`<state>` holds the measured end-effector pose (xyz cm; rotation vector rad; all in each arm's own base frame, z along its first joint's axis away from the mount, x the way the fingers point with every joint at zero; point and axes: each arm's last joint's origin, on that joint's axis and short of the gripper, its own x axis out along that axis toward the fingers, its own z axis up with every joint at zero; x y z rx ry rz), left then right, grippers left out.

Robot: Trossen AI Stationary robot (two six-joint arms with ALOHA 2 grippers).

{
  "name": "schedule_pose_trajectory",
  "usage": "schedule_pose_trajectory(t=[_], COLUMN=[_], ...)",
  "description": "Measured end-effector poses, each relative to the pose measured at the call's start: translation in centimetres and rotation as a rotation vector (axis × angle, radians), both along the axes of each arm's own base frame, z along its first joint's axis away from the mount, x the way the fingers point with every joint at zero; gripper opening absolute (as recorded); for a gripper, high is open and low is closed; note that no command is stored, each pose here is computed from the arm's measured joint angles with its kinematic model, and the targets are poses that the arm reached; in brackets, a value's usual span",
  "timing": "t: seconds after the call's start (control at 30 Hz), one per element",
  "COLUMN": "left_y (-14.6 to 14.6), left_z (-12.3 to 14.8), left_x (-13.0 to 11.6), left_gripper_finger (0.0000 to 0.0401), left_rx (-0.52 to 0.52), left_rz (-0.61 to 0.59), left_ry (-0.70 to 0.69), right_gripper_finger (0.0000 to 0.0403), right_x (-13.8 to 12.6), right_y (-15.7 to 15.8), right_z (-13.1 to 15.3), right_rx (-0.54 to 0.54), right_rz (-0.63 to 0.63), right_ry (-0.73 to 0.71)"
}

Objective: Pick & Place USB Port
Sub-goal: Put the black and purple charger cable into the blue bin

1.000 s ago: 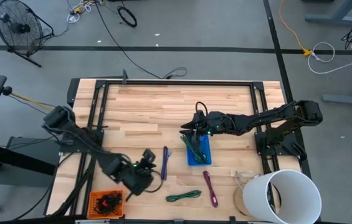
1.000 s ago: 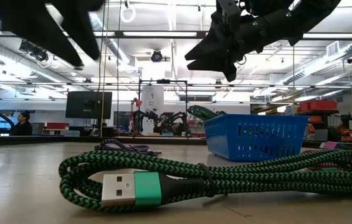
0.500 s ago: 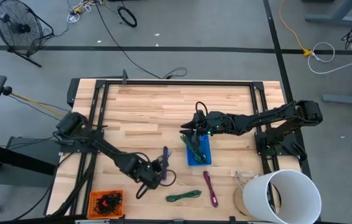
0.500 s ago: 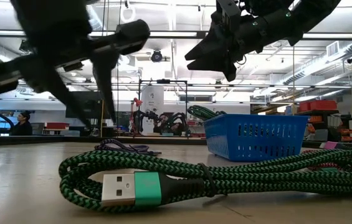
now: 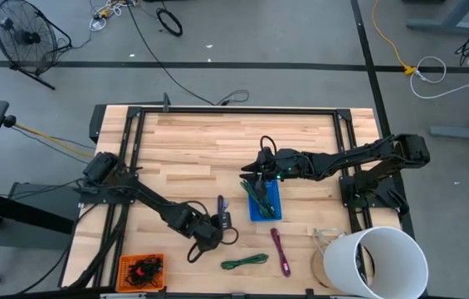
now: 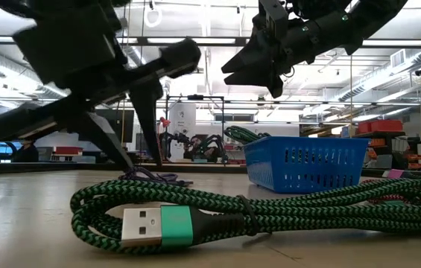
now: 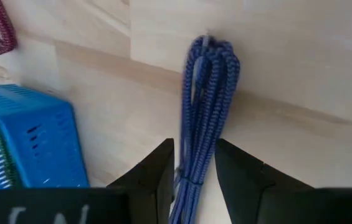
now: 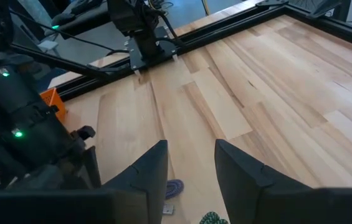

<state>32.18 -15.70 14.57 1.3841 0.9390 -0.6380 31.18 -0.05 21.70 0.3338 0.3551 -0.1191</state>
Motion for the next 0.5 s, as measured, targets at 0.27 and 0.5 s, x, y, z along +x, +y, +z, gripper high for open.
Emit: schedule_pose_trajectory(t=[0.27,0.5], left_y=[1.3,1.6], left_z=[-1.2,-1.6], left_x=[1.0,1.1], left_gripper_finger=[0.0119,0.0067], left_rx=[-0.073,-0.077], left_rz=[0.014,0.047], left_ry=[0.061,0.065], right_gripper_finger=[0.0132,0.0132], right_x=[0.0,0.0], right_y=[0.0,0.0], right_z=[0.0,0.0], right_rx=[-0.001,-0.001], right_rz=[-0.002,-0.003], right_ry=[0.0,0.001])
